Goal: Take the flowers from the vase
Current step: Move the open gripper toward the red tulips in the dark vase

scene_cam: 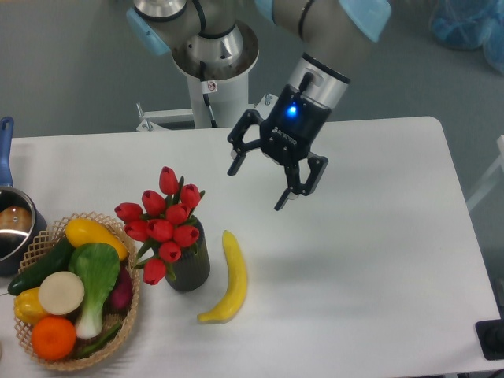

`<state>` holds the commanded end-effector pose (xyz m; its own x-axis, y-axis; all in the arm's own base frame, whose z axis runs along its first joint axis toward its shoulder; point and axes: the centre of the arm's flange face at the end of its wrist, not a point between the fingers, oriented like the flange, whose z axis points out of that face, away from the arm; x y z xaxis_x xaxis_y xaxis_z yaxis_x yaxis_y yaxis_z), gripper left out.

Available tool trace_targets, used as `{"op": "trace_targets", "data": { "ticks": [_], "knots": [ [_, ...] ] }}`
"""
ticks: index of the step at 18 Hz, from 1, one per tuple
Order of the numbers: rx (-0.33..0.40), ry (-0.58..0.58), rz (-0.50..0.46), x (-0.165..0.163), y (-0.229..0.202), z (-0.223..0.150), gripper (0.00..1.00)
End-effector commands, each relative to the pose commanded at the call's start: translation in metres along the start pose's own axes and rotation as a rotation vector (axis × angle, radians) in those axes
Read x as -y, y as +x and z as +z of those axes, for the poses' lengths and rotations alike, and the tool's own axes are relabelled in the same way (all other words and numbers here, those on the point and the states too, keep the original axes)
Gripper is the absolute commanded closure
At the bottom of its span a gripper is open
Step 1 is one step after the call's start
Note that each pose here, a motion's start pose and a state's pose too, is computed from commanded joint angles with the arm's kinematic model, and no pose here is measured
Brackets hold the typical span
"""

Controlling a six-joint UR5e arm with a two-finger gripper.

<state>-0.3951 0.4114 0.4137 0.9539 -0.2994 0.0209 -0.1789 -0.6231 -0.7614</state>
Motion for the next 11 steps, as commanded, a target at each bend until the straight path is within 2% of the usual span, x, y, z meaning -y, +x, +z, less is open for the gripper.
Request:
{"op": "trace_targets", "data": {
  "ticks": [5,9,11],
  "knots": [
    [-0.044,0.040,0.029,-0.009,-0.006,0.020,0.00],
    [-0.069,0.141,0.020,-0.013,-0.010,0.025,0.00],
    [-0.085,0.138,0.019,-0.018,-0.004,0.034,0.00]
  ]
}}
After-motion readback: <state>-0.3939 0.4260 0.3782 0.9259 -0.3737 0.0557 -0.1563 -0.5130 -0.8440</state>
